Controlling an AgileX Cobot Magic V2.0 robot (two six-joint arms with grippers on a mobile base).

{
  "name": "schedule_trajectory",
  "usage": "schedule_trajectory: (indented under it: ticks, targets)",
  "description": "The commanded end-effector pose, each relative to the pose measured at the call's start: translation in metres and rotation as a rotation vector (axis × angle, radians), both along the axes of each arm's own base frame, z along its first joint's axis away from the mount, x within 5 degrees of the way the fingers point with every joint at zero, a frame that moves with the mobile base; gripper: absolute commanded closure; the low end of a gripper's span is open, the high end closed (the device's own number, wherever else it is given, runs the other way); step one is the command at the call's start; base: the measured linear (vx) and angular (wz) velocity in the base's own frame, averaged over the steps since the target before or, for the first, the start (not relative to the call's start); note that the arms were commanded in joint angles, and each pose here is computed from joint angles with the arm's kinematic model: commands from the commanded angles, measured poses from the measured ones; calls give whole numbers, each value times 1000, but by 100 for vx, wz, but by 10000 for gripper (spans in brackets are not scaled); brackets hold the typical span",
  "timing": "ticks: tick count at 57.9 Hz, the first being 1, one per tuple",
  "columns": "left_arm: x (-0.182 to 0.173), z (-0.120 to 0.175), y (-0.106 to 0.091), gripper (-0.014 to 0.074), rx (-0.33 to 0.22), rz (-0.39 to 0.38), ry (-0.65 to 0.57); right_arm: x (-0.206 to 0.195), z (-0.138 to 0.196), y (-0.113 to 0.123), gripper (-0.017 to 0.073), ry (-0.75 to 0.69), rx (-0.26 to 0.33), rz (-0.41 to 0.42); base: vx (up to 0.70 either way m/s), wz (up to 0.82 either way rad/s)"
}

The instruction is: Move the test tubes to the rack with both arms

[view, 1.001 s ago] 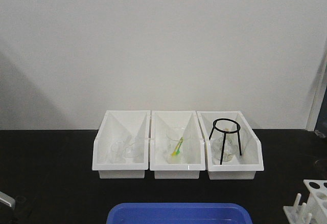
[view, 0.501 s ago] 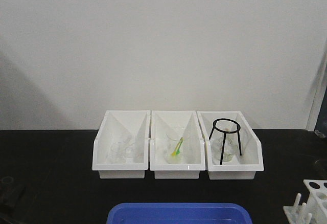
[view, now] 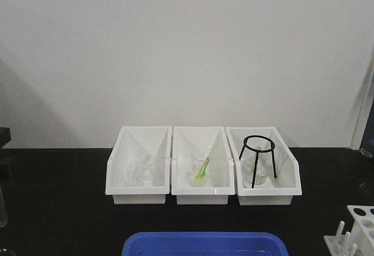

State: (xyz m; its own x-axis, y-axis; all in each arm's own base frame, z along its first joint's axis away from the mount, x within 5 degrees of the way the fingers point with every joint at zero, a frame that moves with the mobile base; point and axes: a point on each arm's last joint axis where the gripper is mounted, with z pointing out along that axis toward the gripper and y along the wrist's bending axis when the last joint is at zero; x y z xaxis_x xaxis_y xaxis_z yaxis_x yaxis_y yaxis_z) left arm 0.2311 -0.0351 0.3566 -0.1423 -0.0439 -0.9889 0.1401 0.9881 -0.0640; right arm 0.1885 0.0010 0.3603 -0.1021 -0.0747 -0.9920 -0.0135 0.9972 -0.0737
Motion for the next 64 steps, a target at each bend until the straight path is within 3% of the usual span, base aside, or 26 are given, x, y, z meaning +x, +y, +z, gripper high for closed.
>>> schedule_trajectory:
  ticks: [1,14,26,38,52,64]
  targets:
    - [-5,32,-9,614,-24,-39,-122,0,16,9,119,-88,-9,47,0,0]
    - [-18,41,-51,614,-54,-227,-187,12,2,50,119,-25,-10,244,0,0]
    - [-29,36,-91,614,-74,-400,-178,13,-9,109,119,-34,-5,494,0,0]
    - [-32,28,-120,614,-93,-500,-167,-1,-20,160,119,-43,11,699,0,0]
    - [-40,24,-146,614,-120,-593,-204,-12,-26,193,119,-75,69,814,0,0]
    - [-47,21,-160,614,-141,-649,-188,-7,-29,198,119,-98,124,811,0,0]
